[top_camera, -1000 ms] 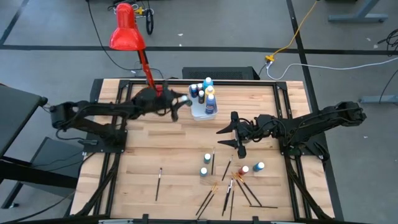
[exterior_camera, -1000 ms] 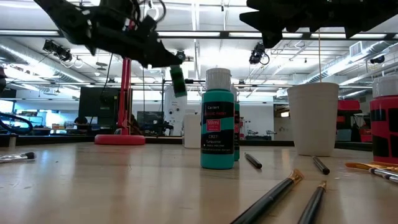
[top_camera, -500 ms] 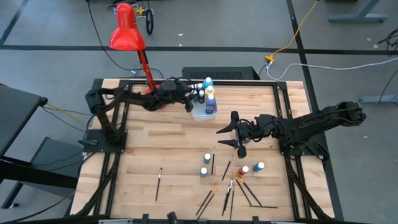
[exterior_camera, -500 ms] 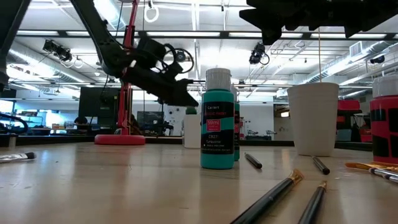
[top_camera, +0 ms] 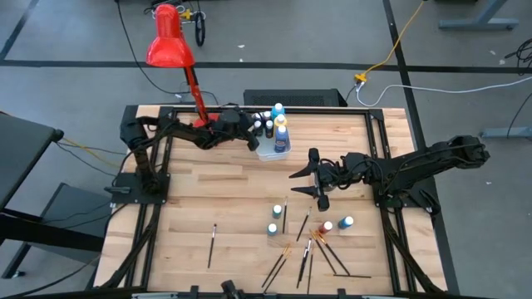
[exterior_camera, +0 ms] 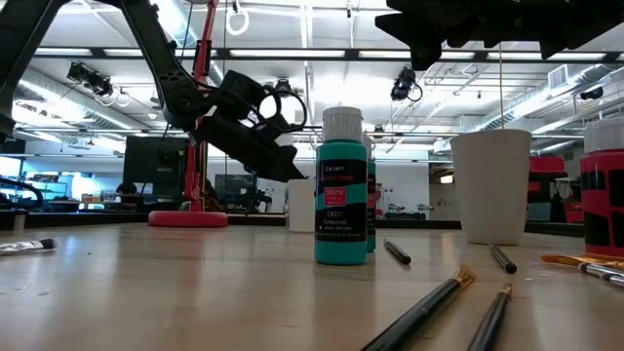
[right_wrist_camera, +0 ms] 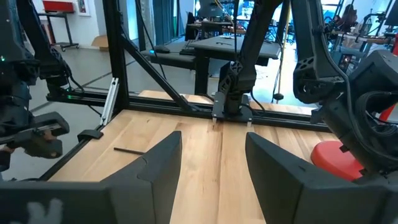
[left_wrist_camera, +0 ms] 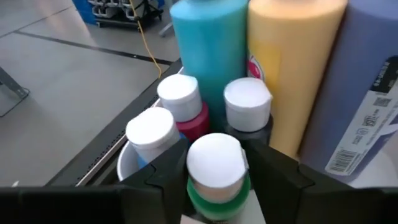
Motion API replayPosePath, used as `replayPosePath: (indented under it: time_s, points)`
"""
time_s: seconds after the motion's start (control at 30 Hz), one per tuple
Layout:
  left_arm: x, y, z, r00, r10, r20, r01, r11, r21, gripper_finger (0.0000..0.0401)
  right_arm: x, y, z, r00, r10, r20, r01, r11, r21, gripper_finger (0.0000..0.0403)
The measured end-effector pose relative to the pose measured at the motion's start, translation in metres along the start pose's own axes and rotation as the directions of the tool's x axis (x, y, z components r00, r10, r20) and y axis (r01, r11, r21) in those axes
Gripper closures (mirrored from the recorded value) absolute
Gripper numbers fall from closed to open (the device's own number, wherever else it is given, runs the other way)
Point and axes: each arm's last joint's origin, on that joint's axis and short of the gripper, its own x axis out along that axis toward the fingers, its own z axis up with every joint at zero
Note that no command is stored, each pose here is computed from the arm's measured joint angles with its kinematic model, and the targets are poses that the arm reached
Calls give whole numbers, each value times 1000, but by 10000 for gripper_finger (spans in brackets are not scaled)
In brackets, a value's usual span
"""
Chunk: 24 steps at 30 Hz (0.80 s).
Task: Pick & Place Paint Supplies
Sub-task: Put the small green paint bottle into the white bin
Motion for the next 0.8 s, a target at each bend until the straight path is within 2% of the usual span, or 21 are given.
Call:
replayPosePath:
  time_s: [0.13, 0.3, 0.53, 0.8]
  points:
    - [0, 1, 0, 1000, 10, -1, -10, 1000, 23, 210, 0, 0, 0, 1000, 0, 0, 0, 1000, 0, 224]
    - [0, 4, 0, 995, 101, -13, -100, 994, 34, 203, 0, 0, 0, 1000, 0, 0, 0, 1000, 0, 224]
    - [0, 2, 1, 995, 96, -11, -96, 995, 30, 203, 0, 0, 0, 1000, 0, 1, 0, 1000, 0, 224]
    - [1, 0, 27, 994, 93, 63, -97, 994, 51, 202, 0, 0, 0, 1000, 0, 2, 0, 1000, -1, 224]
